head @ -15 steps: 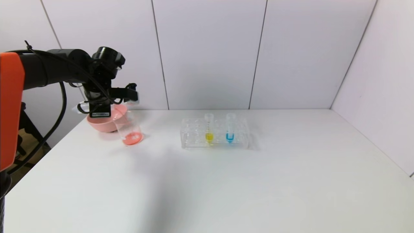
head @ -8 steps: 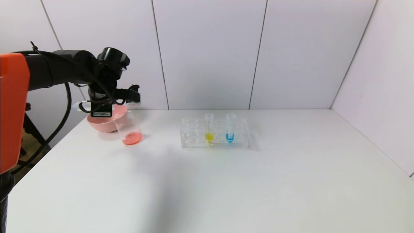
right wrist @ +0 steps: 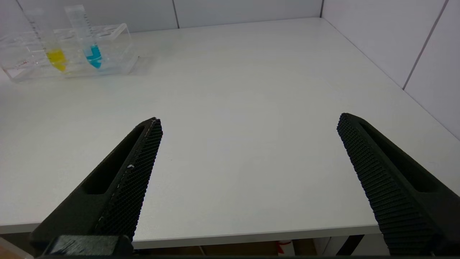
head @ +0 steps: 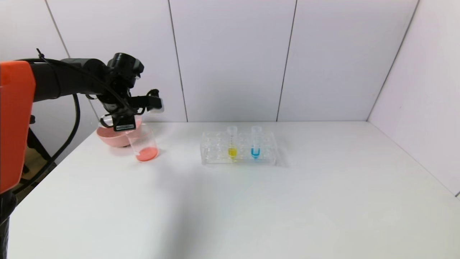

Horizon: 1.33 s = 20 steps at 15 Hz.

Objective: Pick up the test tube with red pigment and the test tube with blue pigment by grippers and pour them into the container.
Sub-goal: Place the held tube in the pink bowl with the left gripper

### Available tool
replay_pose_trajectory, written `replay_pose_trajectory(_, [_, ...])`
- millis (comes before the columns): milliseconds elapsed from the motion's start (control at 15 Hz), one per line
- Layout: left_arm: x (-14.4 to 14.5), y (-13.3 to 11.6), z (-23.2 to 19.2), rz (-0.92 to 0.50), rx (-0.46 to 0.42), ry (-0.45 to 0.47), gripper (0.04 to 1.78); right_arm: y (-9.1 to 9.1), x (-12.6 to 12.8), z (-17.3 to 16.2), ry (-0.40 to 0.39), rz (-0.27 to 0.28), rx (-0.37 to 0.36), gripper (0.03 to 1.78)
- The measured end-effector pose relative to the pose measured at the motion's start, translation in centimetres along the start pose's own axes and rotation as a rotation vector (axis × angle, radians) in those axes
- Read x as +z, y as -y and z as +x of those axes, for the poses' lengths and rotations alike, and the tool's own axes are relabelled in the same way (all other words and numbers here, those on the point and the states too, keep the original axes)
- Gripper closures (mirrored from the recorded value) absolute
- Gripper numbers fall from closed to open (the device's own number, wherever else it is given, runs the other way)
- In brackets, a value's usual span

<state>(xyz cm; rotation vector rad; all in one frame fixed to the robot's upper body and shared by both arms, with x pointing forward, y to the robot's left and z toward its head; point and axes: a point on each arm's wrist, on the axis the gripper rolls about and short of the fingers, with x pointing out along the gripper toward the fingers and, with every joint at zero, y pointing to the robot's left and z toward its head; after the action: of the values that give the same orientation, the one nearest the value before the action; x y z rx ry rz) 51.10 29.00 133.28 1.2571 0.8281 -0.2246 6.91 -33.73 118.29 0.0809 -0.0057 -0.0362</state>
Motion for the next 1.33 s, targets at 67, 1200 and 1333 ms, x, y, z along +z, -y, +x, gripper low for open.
replay_pose_trajectory(67, [-0.3, -0.3, -0.2, -0.083, -0.02, 0.067, 1.38, 0.0, 0.0, 0.0, 0.0, 0.0, 0.0, 0.04])
replay_pose_trajectory(1200, [-7.3, 3.1, -2.3, -1.278, 0.322, 0.639, 1.38, 0.0, 0.0, 0.0, 0.0, 0.0, 0.0, 0.04])
replay_pose_trajectory(1333, [-8.2, 2.7, -2.7, -1.337, 0.439, 0.75, 1.38, 0.0, 0.0, 0.0, 0.0, 0.0, 0.0, 0.04])
